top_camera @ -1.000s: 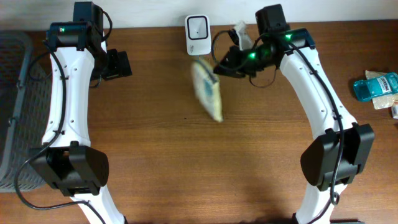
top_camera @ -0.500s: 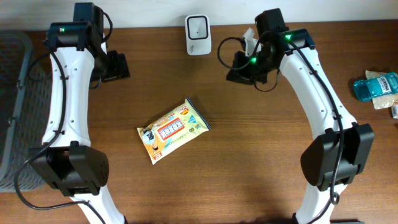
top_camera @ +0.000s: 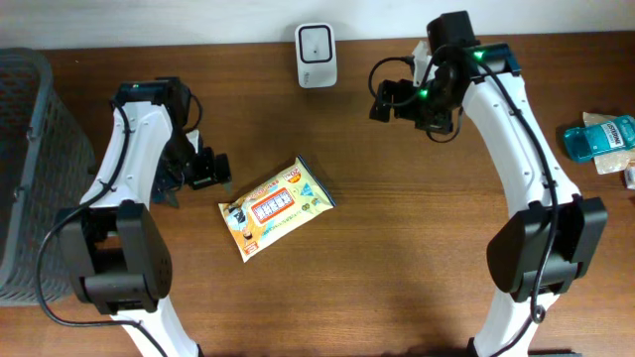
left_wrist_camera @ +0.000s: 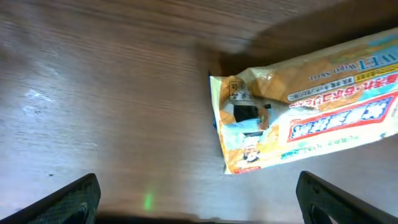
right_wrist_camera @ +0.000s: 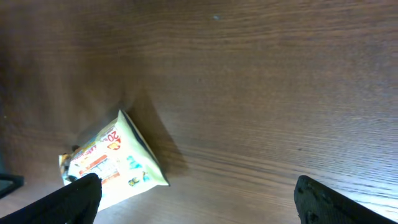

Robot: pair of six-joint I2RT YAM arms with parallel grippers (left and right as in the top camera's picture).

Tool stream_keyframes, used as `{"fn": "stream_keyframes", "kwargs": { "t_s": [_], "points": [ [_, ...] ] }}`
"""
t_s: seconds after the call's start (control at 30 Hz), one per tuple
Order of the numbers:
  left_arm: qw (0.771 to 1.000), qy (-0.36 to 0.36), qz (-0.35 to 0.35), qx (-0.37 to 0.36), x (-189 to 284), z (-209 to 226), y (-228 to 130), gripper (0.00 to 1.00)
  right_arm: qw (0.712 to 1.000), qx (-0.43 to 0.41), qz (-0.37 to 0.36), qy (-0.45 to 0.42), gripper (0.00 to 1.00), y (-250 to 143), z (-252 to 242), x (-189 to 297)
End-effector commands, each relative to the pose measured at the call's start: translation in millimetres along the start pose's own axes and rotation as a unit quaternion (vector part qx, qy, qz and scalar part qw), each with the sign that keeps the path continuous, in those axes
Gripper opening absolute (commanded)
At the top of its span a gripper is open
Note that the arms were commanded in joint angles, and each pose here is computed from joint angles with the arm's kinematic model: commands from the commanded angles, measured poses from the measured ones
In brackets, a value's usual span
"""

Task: Scan the item barcode
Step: 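Reach the left gripper down and grasp the packet's left end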

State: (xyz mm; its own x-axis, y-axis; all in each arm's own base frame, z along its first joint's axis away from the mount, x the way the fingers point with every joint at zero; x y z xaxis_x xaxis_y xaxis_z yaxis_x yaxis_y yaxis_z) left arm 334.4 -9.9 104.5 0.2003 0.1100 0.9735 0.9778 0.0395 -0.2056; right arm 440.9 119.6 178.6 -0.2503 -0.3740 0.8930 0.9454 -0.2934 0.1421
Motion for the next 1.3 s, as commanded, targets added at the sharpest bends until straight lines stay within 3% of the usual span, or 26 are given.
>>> {"fn": "stream_keyframes", "kwargs": {
  "t_s": [0.0,0.2,0.37,0.5,0.7,0.93,1.13,1.27],
  "points": [
    [0.998,-0.026,-0.053,-0.002,35.3,-5.4,-10.1,0.99,1.000,0.012,-0.008,-0.004,0.99,2.1,-1.3,3.3],
    [0.991,-0.012,-0.134,-0.017,90.0,-15.0,-68.5,0.99,1.000,0.012,-0.008,-0.003,0.99,2.3,-1.2,3.3],
    [0.981,-0.046,-0.187,0.017,61.4,-18.3,-104.4,0.99,1.000,0.012,-0.008,-0.003,0.99,2.3,-1.0,3.3],
    [0.965,-0.131,-0.228,0.015,25.2,-39.6,-99.8,1.00,1.000,0.012,-0.006,-0.001,0.99,1.7,-0.1,3.2],
    [0.954,-0.194,-0.218,0.069,-48.9,-46.7,-79.5,0.98,1.000,0.011,-0.003,0.001,0.99,0.2,0.5,3.2],
    [0.954,-0.201,-0.210,0.076,-76.7,-46.3,-61.9,0.92,1.000,0.012,-0.003,0.001,0.99,0.4,0.4,3.2],
    [0.956,-0.208,-0.188,0.084,-101.7,-46.9,-46.6,0.94,1.000,0.012,-0.005,0.002,0.99,1.0,0.9,3.2],
    [0.947,-0.247,-0.193,0.068,-110.9,-58.3,-29.5,0.84,1.000,0.012,-0.005,0.002,0.99,1.3,0.8,3.2]
  ]
}}
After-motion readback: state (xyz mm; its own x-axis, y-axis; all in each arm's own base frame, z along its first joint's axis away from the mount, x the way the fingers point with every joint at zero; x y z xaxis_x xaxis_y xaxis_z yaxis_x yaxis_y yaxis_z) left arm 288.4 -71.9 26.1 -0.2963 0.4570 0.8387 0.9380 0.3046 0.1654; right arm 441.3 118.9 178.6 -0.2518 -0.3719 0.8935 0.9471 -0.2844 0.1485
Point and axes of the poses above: each gripper's point midway between its finger pads, its own x axis back along the fingers, its own z axis along the line the jaws close on, y = z × x, the point moved 1 cm from there along x, back along the fingers, and after that the axes turned 12 degrees about -x, right-handed, at the moved point
